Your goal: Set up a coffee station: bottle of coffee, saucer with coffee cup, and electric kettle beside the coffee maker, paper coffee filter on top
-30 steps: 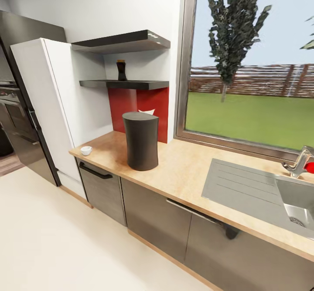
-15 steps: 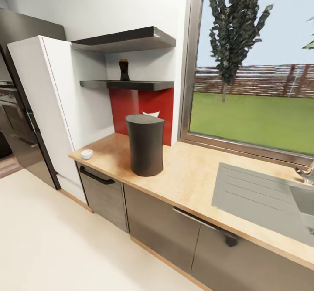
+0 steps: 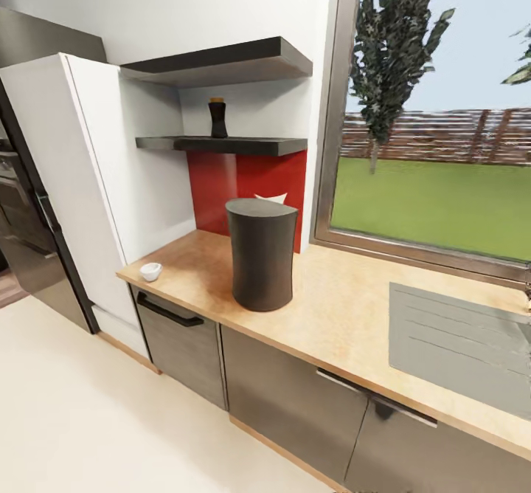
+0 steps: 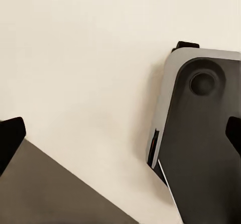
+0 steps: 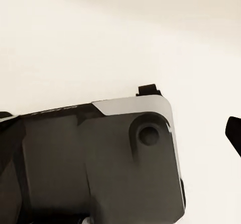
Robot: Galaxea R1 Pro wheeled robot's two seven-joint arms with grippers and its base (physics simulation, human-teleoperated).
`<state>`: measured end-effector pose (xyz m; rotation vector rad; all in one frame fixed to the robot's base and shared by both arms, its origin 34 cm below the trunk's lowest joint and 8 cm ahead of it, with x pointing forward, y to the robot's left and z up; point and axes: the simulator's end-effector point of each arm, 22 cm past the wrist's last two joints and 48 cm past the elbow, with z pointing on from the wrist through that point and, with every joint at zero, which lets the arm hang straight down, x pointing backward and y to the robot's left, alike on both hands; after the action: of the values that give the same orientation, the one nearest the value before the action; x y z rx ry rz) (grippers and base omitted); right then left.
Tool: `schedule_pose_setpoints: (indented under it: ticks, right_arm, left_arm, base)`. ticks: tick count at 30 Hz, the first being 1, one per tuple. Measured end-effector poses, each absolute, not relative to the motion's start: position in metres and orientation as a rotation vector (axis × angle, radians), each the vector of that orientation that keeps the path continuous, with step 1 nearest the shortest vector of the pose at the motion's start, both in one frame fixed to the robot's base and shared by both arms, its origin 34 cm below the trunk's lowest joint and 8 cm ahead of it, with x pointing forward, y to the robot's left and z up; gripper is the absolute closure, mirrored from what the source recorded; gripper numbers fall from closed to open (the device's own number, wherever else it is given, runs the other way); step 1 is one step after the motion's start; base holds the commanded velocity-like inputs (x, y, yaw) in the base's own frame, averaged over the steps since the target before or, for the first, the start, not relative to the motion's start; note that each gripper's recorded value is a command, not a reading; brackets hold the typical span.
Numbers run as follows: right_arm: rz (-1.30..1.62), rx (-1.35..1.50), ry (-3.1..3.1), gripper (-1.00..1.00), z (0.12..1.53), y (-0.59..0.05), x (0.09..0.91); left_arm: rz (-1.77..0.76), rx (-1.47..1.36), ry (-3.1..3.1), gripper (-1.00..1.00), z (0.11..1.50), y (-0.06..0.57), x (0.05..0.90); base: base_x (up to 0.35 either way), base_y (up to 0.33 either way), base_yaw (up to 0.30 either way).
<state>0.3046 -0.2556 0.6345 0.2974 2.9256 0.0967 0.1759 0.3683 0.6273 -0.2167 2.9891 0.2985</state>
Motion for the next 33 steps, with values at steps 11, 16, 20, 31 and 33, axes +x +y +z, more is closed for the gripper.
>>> schedule_pose_setpoints:
  ticks: [11,16,20,31,33]
  right_arm:
    - [0.088,0.297,2.924,-1.0,0.6345,-0.2602,0.3047]
    - [0.083,0.296,2.924,-1.0,0.6346,-0.2626,0.3047]
    - [0.079,0.296,2.924,-1.0,0.6346,-0.2642,0.3046]
    - [0.067,0.295,2.926,-1.0,0.6345,-0.2652,0.304]
    - [0.066,0.295,2.927,-1.0,0.6344,-0.2651,0.3039]
  left_arm:
    - [0.298,-0.215,2.992,-1.0,0.6272,0.368,0.176]
    - [0.295,-0.214,3.002,-1.0,0.6268,0.3673,0.1749]
    - [0.294,-0.212,2.996,-1.0,0.627,0.3671,0.1764]
    - [0.294,-0.196,2.99,-1.0,0.6272,0.367,0.1779]
    - [0.294,-0.195,2.99,-1.0,0.6272,0.3666,0.178]
  base:
    - [0.005,0.337,-0.295]
    - [0.003,0.338,-0.297]
    - [0.079,0.338,-0.273]
    - [0.14,0.338,-0.089]
    - [0.133,0.338,-0.002]
